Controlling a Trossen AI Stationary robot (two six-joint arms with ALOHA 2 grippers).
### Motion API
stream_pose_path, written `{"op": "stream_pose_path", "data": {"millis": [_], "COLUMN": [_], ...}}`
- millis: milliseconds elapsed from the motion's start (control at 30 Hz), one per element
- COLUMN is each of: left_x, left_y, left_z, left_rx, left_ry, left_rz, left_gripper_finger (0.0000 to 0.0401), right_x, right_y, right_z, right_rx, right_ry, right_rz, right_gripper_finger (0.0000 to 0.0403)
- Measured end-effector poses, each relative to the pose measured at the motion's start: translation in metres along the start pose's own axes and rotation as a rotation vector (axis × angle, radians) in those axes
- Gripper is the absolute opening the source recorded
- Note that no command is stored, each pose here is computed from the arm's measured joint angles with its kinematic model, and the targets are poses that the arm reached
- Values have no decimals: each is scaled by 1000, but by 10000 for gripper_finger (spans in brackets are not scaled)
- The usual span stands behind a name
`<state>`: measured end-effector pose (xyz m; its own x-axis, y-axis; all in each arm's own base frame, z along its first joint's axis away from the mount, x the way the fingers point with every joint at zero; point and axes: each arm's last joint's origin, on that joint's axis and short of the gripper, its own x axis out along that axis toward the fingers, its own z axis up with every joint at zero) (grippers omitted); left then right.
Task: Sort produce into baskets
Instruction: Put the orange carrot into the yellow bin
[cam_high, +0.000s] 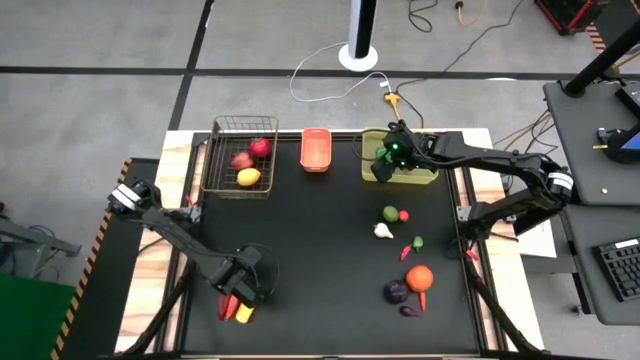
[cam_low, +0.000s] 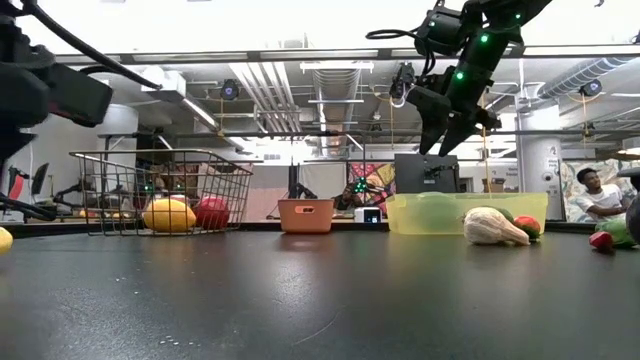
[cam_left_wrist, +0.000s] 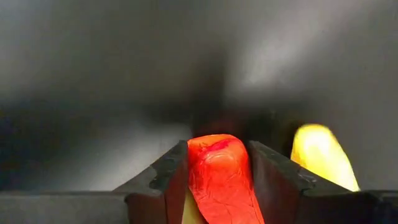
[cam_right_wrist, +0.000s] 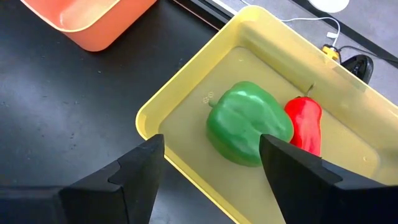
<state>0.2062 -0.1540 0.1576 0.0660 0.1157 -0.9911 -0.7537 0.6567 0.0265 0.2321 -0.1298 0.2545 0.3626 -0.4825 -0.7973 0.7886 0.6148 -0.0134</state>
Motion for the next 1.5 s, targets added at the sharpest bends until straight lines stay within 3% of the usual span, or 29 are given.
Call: {"op": "stream_pose_path", "data": {"millis": [367,1000,1133,1333,1500], "left_x": [-7,-105,-121,-145,-150], "left_y": [2,36,31,13,7], "left_z": [35,69,73,80,89], "left_rx": [89,177,324,585,661], "left_ry": [-197,-814,-908,-1062,-1146], "left_rz": [15,-63,-115,-287,-304], "left_gripper_finger": [132,131,131,131,131], "right_x": [0,-2,-5,-17,-34], "right_y": [1,7,20,44,57], "right_z": [0,1,2,1,-2], "right_rx": [-3,-33,-100,-190,-235], "right_ry": [0,-34,-89,-189,-273], "right_rz": [3,25,71,137,156], "right_gripper_finger": [254,255,260,262,255]}}
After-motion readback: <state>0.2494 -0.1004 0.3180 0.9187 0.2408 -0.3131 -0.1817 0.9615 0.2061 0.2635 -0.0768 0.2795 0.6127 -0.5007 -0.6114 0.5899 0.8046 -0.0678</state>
